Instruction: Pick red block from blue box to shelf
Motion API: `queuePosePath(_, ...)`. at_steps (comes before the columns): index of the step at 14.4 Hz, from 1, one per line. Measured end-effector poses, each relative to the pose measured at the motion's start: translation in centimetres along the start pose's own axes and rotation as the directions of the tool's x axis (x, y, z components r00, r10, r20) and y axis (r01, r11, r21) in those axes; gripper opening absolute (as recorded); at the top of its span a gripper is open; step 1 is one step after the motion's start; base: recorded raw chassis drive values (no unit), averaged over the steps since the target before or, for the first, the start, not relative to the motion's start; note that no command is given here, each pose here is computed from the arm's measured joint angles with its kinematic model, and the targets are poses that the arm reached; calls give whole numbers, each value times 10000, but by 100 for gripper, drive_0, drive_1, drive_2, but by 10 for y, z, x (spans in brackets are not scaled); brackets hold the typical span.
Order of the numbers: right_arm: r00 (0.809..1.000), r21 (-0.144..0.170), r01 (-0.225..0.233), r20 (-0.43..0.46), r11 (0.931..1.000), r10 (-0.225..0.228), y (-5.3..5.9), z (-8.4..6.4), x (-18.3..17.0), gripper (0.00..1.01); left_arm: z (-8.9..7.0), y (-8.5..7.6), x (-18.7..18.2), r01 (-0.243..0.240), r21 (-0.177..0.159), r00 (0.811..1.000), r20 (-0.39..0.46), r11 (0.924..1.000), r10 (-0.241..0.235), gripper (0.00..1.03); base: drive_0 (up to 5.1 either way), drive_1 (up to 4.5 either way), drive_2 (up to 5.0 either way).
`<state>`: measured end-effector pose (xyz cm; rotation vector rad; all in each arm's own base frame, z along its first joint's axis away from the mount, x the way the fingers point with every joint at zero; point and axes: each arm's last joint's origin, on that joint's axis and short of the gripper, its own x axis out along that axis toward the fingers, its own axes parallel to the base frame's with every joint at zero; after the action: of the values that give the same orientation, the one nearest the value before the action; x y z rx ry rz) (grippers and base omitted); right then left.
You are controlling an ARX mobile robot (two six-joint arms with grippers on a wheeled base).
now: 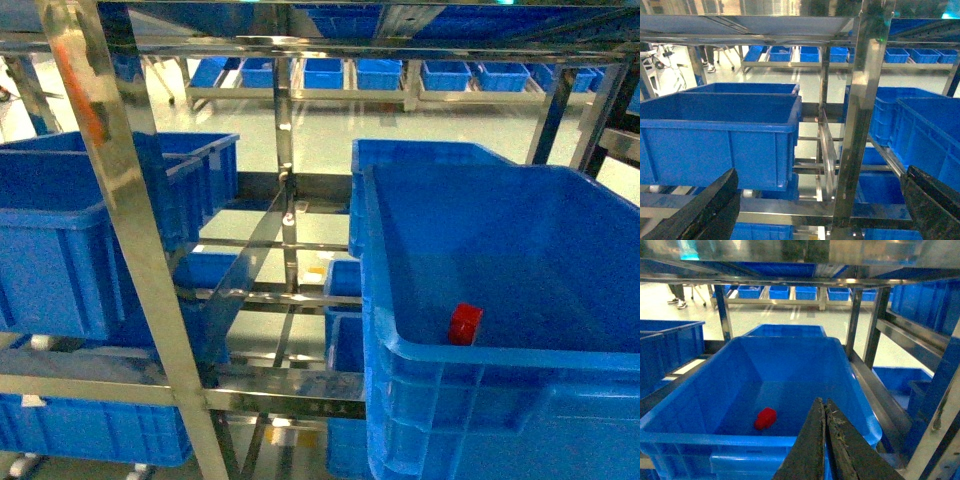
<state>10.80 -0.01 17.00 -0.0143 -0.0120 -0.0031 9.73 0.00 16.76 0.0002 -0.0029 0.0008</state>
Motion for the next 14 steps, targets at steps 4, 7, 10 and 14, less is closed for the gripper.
queuePosePath(4,9999,0,-25,-148,10000,25,0,-4,-11,2,0,0,0,0,0,10000,4,10000,0,98,0,0,0)
queuePosePath(7,10000,-4,-32,-83,10000,32,0,-3,-11,6,0,0,0,4,0,10000,4,10000,-4,98,0,0,0)
queuePosePath(10,10000,-4,-28,-84,10000,28,0,-3,-11,44,0,0,0,0,0,10000,4,10000,0,98,0,0,0)
queuePosePath(14,10000,-4,-32,-87,10000,32,0,-3,-11,97,0,0,0,0,0,10000,4,10000,0,98,0,0,0)
